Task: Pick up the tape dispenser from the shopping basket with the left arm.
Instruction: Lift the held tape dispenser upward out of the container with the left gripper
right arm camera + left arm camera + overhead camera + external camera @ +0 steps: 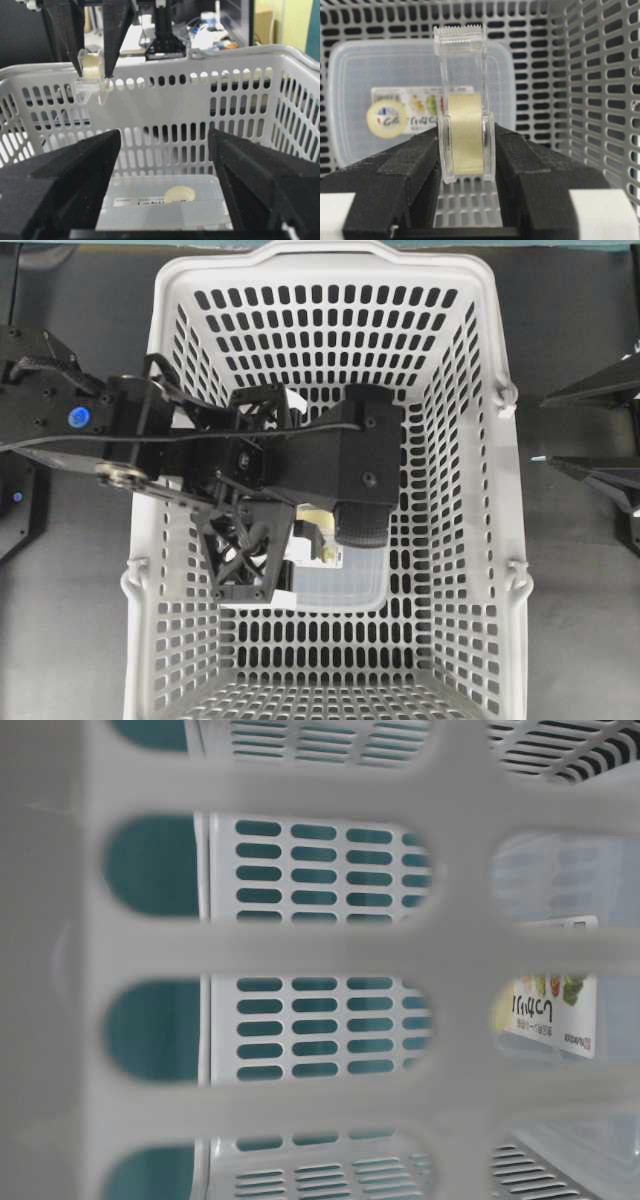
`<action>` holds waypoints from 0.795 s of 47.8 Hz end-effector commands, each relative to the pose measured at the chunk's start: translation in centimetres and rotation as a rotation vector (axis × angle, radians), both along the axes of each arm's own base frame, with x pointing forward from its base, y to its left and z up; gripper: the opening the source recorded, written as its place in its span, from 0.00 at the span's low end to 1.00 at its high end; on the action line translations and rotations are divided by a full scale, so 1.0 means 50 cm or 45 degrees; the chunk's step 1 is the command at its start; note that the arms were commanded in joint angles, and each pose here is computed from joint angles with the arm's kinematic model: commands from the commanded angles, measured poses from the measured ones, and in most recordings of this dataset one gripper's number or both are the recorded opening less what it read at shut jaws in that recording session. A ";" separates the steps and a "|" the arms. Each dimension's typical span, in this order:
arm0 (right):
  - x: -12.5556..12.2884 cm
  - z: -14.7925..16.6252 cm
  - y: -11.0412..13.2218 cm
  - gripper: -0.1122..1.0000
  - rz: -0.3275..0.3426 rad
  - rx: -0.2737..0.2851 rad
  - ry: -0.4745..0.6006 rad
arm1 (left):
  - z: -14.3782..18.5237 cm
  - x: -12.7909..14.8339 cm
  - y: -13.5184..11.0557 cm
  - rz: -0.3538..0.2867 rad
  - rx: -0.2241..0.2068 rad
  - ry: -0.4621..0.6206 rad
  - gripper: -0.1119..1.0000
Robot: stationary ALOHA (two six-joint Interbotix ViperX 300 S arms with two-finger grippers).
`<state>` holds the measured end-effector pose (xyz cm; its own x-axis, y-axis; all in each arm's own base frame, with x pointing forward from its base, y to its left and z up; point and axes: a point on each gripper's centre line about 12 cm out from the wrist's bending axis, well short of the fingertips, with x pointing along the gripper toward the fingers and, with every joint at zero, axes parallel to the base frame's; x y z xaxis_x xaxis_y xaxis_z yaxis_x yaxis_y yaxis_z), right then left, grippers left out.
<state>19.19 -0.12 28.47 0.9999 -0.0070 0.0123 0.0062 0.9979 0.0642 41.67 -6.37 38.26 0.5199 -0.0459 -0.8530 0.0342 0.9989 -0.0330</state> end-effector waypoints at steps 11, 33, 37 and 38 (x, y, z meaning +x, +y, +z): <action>0.002 0.003 -0.001 0.71 -0.003 0.006 -0.006 | 0.012 0.000 0.002 0.001 0.000 -0.028 0.36; 0.001 -0.001 -0.001 0.71 -0.003 0.006 0.000 | 0.009 0.003 0.002 0.001 0.001 -0.024 0.36; 0.001 -0.003 -0.001 0.71 -0.002 0.004 0.004 | 0.007 0.003 0.001 0.001 0.001 -0.022 0.36; 0.001 -0.003 -0.001 0.71 -0.002 0.004 0.004 | 0.007 0.004 0.001 0.001 0.001 -0.022 0.36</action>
